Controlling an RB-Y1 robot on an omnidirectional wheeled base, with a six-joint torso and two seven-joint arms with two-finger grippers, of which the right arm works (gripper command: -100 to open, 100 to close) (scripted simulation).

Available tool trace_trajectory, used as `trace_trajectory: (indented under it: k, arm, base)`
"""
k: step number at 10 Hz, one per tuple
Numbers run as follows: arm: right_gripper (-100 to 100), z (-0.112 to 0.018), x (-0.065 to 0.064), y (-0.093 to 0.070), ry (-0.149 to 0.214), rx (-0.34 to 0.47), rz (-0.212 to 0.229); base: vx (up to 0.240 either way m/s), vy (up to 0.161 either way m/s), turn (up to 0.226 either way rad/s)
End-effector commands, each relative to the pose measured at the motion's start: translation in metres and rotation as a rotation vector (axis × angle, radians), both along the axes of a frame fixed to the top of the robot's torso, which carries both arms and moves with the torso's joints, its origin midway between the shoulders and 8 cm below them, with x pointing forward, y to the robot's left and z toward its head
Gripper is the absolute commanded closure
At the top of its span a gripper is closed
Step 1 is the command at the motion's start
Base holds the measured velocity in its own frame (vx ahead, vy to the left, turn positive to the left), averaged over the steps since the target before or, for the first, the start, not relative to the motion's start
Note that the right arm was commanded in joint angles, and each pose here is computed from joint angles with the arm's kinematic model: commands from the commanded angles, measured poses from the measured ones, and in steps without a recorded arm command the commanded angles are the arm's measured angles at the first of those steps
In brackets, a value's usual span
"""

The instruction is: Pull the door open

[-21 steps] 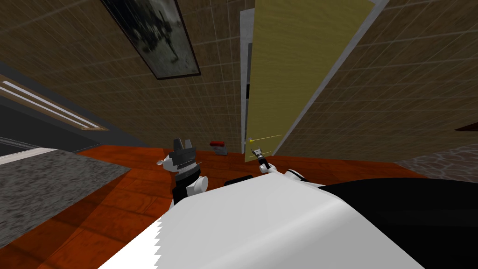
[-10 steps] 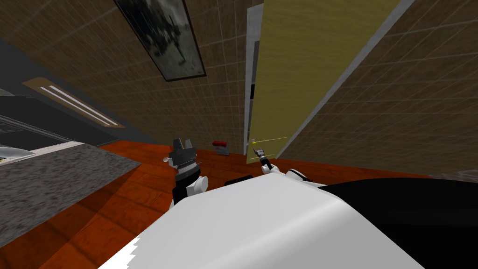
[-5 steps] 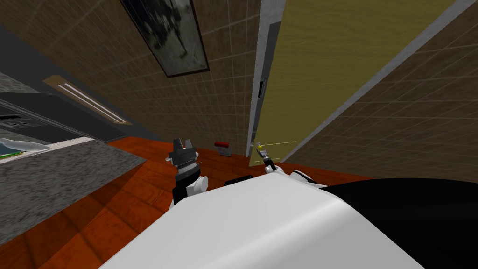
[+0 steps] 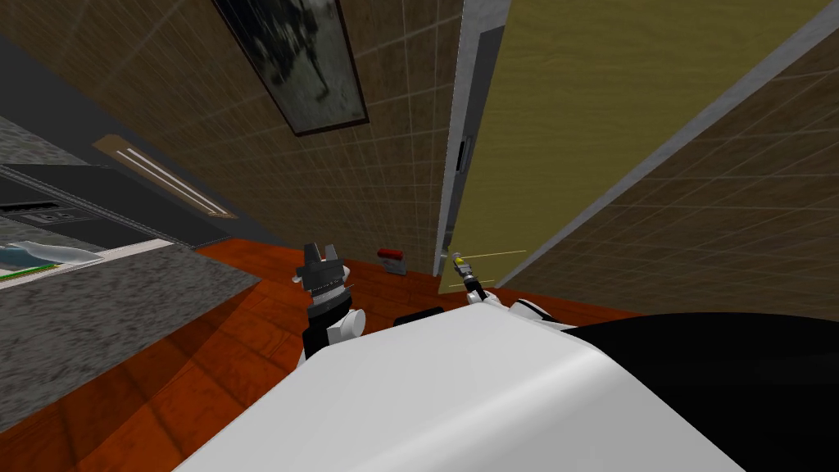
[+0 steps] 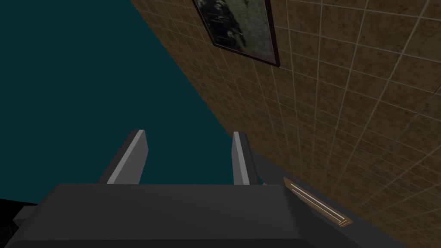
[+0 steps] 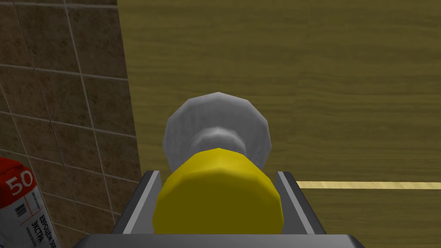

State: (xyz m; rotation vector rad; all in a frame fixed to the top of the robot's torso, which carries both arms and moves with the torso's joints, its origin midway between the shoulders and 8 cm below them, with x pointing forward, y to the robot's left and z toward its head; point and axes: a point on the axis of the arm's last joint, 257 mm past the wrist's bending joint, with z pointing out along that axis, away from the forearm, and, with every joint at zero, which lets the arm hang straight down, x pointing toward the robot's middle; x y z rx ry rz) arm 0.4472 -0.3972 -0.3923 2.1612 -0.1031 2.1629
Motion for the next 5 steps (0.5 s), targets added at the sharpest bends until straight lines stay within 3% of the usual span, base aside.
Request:
trace_trajectory:
  k: [1,3,5]
  arm:
    - [100,-0.0013,-0.0008,0.0015,0.002,0.002,0.001]
    - [100,-0.0013,-0.0008,0.0015,0.002,0.002,0.001]
    - [100,-0.0001,-0.0083,0.0024,-0.001,0.000,0.046]
  base:
    - [-0.012,-0.001,0.003]
    - [-0.003,0.000,-0.001]
    - [-0.176,-0.047,0.112]
